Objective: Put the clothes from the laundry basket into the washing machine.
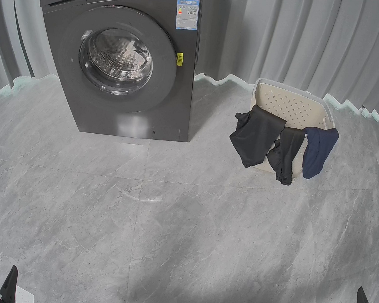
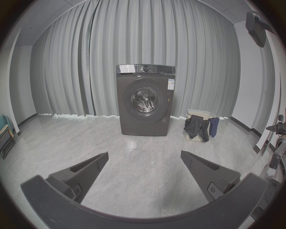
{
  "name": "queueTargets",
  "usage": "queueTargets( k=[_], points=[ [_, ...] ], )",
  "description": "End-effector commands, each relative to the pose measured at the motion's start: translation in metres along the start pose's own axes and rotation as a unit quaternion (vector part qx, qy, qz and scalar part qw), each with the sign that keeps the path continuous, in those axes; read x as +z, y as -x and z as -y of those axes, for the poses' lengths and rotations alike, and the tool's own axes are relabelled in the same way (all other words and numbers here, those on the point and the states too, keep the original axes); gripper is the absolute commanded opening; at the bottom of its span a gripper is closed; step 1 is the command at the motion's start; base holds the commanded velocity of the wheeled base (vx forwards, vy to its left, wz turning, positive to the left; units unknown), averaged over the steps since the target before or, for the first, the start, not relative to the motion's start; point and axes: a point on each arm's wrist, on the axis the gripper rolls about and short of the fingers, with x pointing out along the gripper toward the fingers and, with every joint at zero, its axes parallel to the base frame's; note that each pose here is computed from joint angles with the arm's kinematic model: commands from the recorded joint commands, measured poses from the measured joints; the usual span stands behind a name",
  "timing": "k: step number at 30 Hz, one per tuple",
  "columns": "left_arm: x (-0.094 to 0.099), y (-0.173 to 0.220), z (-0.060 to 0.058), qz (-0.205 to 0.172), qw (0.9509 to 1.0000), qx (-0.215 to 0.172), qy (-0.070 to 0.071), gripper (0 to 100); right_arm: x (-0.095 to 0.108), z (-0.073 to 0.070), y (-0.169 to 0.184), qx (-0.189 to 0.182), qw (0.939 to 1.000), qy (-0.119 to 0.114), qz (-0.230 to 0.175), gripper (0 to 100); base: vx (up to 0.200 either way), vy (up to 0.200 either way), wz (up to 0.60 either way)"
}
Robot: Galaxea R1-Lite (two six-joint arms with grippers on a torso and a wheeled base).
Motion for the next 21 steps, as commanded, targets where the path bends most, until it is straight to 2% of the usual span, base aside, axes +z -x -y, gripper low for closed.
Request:
queueTargets(
  k=[1, 11, 21],
  points=[
    [-0.0053, -0.0002, -0.0002, -0.001, 1.0000, 0.001, 0.000, 100, -0.0044, 0.0000, -0.0011, -0.001, 1.0000, 0.002, -0.007, 100, 0.000, 0.000, 0.00],
    [-0.0048, -0.0001, -0.0001, -0.001, 1.0000, -0.002, 0.000, 100, -0.0044, 0.0000, -0.0011, 0.001, 1.0000, 0.002, -0.007, 100, 0.000, 0.000, 0.00],
    [-0.0048, -0.0001, -0.0001, -0.001, 1.0000, -0.002, 0.000, 100, -0.0044, 0.0000, -0.0011, 0.000, 1.0000, 0.002, -0.007, 100, 0.200, 0.000, 0.00]
  ],
)
